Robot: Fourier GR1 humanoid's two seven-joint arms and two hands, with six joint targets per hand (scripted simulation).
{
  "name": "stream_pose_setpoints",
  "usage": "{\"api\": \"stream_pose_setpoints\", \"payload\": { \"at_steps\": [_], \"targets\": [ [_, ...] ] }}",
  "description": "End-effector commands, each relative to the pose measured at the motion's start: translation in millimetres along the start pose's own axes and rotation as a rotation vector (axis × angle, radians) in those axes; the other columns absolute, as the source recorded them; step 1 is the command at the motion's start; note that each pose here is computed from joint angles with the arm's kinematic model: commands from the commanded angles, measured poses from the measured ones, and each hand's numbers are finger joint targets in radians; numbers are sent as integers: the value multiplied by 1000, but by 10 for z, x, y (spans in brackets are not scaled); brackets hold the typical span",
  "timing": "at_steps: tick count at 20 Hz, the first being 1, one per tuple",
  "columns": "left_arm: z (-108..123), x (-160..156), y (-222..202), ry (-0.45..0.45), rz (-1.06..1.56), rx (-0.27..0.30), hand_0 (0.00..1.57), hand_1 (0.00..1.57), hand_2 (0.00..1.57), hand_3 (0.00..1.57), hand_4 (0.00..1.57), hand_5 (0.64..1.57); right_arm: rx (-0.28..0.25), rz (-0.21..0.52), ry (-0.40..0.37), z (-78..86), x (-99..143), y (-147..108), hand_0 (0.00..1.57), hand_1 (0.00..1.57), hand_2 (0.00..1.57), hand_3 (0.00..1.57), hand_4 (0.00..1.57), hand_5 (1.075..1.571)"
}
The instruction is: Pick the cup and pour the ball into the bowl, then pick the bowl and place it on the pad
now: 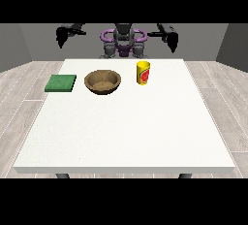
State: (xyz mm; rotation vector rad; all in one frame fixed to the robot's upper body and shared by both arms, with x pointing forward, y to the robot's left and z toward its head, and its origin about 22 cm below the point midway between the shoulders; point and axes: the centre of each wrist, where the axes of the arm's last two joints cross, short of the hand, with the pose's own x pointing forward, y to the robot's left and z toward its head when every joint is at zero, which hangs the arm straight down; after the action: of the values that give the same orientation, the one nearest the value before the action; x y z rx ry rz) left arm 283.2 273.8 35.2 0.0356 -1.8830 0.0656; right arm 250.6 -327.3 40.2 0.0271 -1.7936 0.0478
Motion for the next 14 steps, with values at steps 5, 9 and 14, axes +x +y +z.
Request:
{"api": "stream_pose_setpoints", "payload": {
  "at_steps": [5,9,14],
  "targets": [
    [-65,-533,-347,-65,-21,41,0,0,0,0,0,1520,72,9,-102,-196,76,134,0,0,0,0,0,1571],
    [70,-823,-486,-64,-32,76,0,0,0,0,0,1528,78,3,-100,-177,26,-51,0,0,0,0,0,1570],
    [-35,-1015,-427,-45,-70,72,0,0,0,0,0,1517,53,-9,-72,-162,-74,-27,0,0,0,0,0,1570]
  ]
}}
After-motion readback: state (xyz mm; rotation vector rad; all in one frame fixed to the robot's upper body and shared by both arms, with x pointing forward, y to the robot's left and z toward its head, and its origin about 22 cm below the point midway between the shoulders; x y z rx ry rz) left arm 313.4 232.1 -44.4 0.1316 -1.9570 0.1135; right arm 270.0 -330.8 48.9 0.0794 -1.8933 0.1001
